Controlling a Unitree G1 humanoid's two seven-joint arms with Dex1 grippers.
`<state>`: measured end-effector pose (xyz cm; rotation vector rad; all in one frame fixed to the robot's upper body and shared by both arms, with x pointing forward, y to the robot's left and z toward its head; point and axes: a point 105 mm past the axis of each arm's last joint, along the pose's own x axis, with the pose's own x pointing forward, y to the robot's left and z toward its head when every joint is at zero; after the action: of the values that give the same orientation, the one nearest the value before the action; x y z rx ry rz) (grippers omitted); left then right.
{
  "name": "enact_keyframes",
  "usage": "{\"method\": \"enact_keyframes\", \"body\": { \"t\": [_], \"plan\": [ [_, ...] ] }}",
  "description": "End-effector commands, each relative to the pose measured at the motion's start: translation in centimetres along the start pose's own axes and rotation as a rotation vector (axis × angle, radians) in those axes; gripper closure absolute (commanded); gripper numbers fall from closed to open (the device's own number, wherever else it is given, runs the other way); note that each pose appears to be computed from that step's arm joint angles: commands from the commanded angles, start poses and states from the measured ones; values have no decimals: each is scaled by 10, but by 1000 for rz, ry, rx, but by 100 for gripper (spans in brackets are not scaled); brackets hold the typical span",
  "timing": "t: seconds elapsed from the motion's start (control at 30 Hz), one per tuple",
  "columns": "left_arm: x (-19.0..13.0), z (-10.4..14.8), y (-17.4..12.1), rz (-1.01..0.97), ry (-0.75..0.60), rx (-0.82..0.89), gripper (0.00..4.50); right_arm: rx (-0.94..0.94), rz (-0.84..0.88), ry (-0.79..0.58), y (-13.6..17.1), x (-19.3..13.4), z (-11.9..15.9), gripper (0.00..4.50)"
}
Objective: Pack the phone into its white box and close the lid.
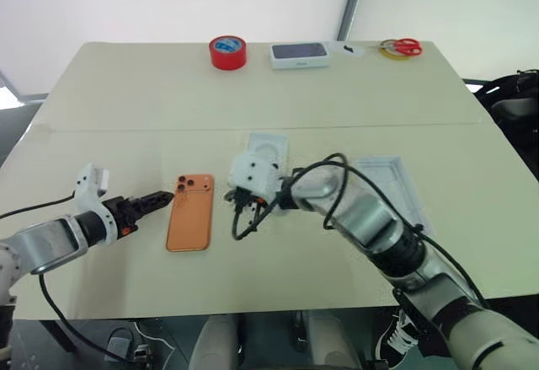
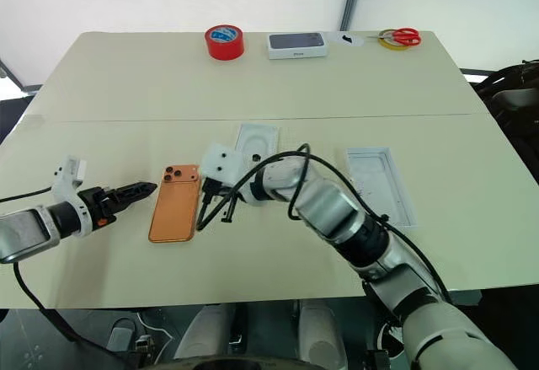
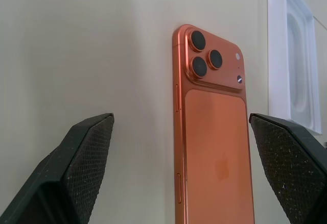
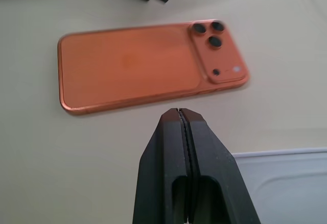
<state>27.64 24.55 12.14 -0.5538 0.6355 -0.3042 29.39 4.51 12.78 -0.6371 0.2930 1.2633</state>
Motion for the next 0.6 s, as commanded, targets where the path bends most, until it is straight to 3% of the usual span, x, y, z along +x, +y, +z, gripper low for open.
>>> {"method": "enact_keyframes", "body": {
  "t": [0.03, 0.27, 0.6],
  "plan": [
    [8, -14, -9, -30, 69, 28, 5, -54, 14, 40, 2, 14, 0, 450],
    [17, -30, -21, -79, 138, 37, 5, -125, 7, 120, 4, 34, -12, 450],
    [26, -43, -47, -193, 177, 3, 5, -112, 29, 71, 12, 42, -3, 450]
  ]
}}
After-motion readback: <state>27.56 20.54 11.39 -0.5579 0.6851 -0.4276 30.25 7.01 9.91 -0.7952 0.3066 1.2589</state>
